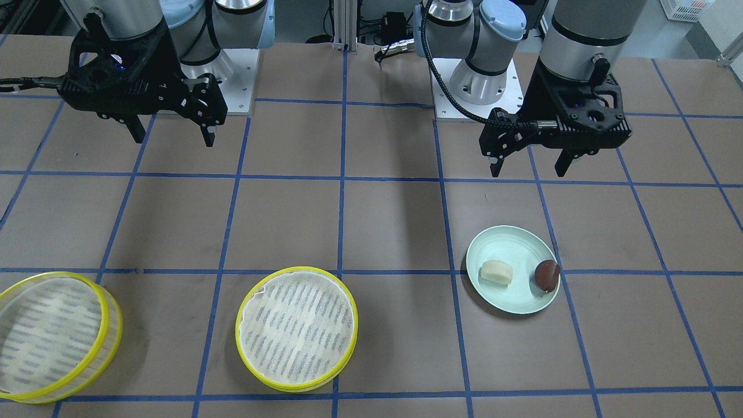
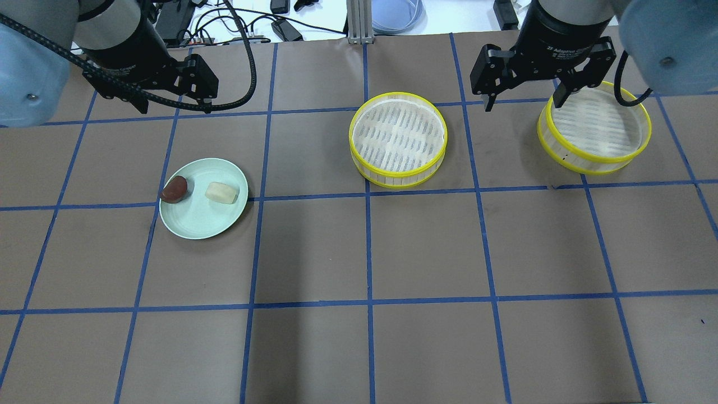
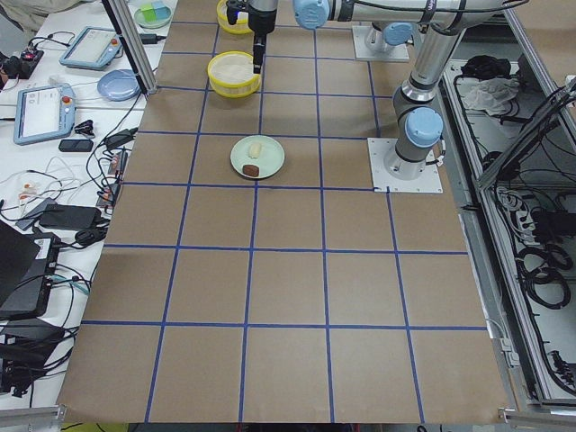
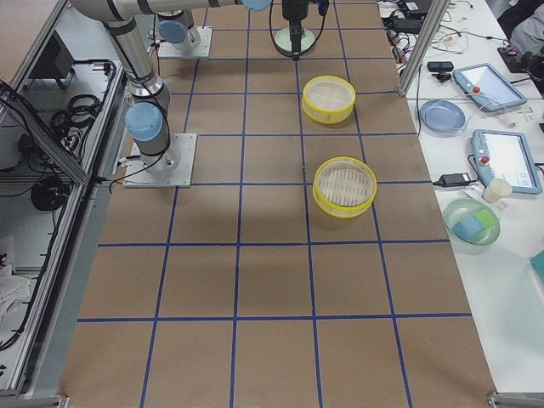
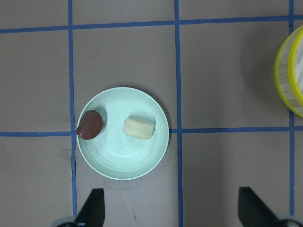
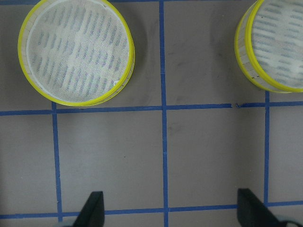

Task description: Stack buns with steamer

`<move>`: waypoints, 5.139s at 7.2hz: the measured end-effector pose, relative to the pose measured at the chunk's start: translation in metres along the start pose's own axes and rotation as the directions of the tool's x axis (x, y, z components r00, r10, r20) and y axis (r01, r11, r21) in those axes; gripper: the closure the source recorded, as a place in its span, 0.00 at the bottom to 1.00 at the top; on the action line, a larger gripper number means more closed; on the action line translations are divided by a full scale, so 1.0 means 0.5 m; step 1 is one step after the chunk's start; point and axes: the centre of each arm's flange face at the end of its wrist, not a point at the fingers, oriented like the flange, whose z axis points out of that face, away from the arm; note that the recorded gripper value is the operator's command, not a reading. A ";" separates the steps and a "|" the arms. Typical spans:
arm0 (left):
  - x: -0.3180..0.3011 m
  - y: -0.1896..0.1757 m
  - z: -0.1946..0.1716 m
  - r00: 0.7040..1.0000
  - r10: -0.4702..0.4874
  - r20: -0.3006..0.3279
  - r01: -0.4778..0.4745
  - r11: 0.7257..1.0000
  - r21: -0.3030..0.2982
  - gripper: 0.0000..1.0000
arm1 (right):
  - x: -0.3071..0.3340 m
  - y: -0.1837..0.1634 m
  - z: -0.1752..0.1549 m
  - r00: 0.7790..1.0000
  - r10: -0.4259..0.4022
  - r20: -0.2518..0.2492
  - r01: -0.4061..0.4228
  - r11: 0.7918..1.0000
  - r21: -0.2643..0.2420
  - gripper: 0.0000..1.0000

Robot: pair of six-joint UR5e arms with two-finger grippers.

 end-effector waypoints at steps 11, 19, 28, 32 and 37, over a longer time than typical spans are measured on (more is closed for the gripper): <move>-0.164 -0.086 0.345 0.932 -0.360 -0.041 0.349 0.922 -0.171 0.00 | 0.443 -0.214 0.216 0.998 0.044 -0.032 -0.045 0.999 -0.009 0.00; -0.154 -0.087 0.644 0.879 -0.477 0.031 0.452 0.809 -0.375 1.00 | 0.786 -0.333 0.593 1.000 0.016 0.016 -0.015 1.000 -0.024 0.14; 0.177 -0.182 0.370 0.804 -0.541 -0.247 0.535 0.839 -0.097 1.00 | 0.801 -0.333 0.663 1.000 0.011 0.020 -0.010 0.999 -0.038 0.94; 0.394 -0.153 0.420 0.723 -0.535 -0.438 0.528 0.836 -0.151 1.00 | 0.800 -0.332 0.638 1.000 0.014 0.012 -0.014 1.000 -0.026 1.00; 0.428 -0.140 0.525 0.731 -0.554 -0.398 0.512 0.831 -0.218 0.00 | 0.687 -0.329 0.451 0.999 -0.028 -0.026 0.028 1.000 0.005 1.00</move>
